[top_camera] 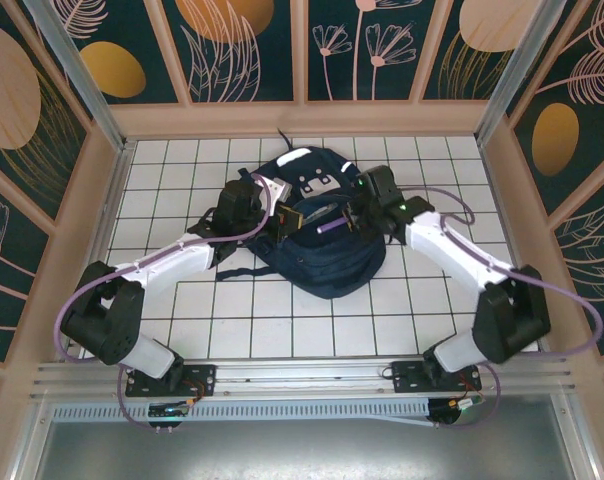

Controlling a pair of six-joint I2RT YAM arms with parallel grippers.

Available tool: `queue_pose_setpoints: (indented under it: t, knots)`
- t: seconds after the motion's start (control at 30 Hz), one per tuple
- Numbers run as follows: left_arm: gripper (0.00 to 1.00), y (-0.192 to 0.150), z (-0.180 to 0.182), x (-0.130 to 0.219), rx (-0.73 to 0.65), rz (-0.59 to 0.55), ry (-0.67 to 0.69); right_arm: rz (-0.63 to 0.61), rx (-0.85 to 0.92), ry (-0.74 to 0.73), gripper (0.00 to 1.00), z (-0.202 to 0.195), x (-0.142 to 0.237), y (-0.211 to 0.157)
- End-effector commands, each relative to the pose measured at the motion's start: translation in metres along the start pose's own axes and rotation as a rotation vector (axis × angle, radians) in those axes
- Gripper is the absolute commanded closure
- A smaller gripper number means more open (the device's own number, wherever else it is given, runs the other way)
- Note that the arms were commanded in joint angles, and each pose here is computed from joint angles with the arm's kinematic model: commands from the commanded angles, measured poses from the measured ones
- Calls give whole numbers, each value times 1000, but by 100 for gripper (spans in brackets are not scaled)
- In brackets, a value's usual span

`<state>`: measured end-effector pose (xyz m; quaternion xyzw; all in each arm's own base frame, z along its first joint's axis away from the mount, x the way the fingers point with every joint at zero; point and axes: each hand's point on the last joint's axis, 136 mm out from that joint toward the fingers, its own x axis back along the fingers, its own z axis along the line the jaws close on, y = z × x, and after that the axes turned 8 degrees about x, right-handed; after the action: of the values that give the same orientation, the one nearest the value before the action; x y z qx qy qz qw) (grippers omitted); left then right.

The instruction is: Pack the student bag

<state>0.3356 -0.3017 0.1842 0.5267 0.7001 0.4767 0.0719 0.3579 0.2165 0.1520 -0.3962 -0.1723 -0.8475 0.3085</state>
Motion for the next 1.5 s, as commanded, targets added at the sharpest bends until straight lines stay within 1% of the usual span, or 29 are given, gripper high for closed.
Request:
queue_pose_setpoints:
  t: [0.0, 0.03, 0.1, 0.2, 0.27, 0.3, 0.33, 0.4, 0.53, 0.6, 0.67, 0.7, 0.73, 0.77, 0.8, 0.83, 0.87, 0.9, 0.97, 1.07, 1.13, 1.17, 1.23, 1.27, 1.33, 1.4, 1.47]
  knots:
    - [100, 32, -30, 14, -47, -87, -90, 53, 33, 30, 47, 12, -3, -9]
    - [100, 31, -30, 14, -46, -87, -90, 48, 31, 27, 45, 8, -1, -9]
    - [100, 30, -29, 14, -45, -86, -91, 12, 32, 24, 39, -7, 9, -4]
    - [100, 27, -29, 13, -45, -79, -99, 0, 96, 48, 39, -27, 20, -3]
    - [100, 24, -29, 12, -49, -69, -104, 13, 172, 41, 47, -40, 24, -3]
    - [100, 23, -30, 12, -55, -66, -109, 24, 221, 38, 55, -45, 24, -3]
    - [100, 22, -29, 12, -60, -63, -111, 33, 265, 46, 60, -47, 25, -4]
    - [98, 18, -28, 10, -67, -55, -113, 14, 372, 58, 65, -45, 28, 0]
    - [99, 15, -30, 11, -79, -58, -125, -63, 523, 88, 72, -31, 28, 20]
    - [99, 14, -29, 11, -72, -56, -125, -89, 576, 124, 81, -19, 23, 32]
    - [97, 13, -30, 11, -67, -50, -131, -100, 637, 174, 89, -4, 19, 34]
    - [91, 10, -32, 11, -68, -40, -146, -97, 662, 200, 90, 4, 18, 33]
    - [81, 8, -35, 12, -73, -24, -166, -93, 680, 226, 90, 11, 20, 30]
    - [70, 4, -44, 14, -94, 7, -211, -97, 692, 250, 87, 17, 23, 26]
    - [61, -1, -57, 21, -133, 49, -289, -105, 696, 262, 84, 20, 27, 25]
    - [55, -4, -71, 33, -185, 88, -370, -106, 696, 261, 81, 18, 31, 24]
    - [51, -5, -80, 46, -244, 125, -419, -101, 704, 247, 79, 13, 36, 23]
    - [47, 0, -85, 57, -312, 142, -417, -99, 722, 214, 77, 6, 40, 22]
    - [41, 10, -84, 70, -417, 144, -360, -108, 754, 113, 73, -16, 49, 26]
    - [31, 21, -65, 70, -527, 107, -220, -139, 781, 5, 69, -38, 64, 35]
    - [31, 21, -42, 59, -582, 110, -125, -168, 771, -32, 68, -43, 73, 40]
    - [32, 23, -25, 51, -578, 106, -69, -172, 766, -32, 66, -43, 77, 40]
    - [35, 39, 3, 37, -495, 78, 14, -143, 756, -6, 63, -41, 77, 34]
    - [37, 49, 14, 28, -421, 68, 33, -100, 757, 24, 62, -39, 72, 26]
    - [39, 57, 27, 6, -317, 72, 36, -7, 758, 83, 62, -36, 57, 9]
    - [44, 53, 44, -19, -238, 88, 31, 53, 750, 120, 64, -33, 42, -1]
    - [49, 41, 76, -39, -200, 115, 112, 58, 747, 121, 68, -32, 24, 1]
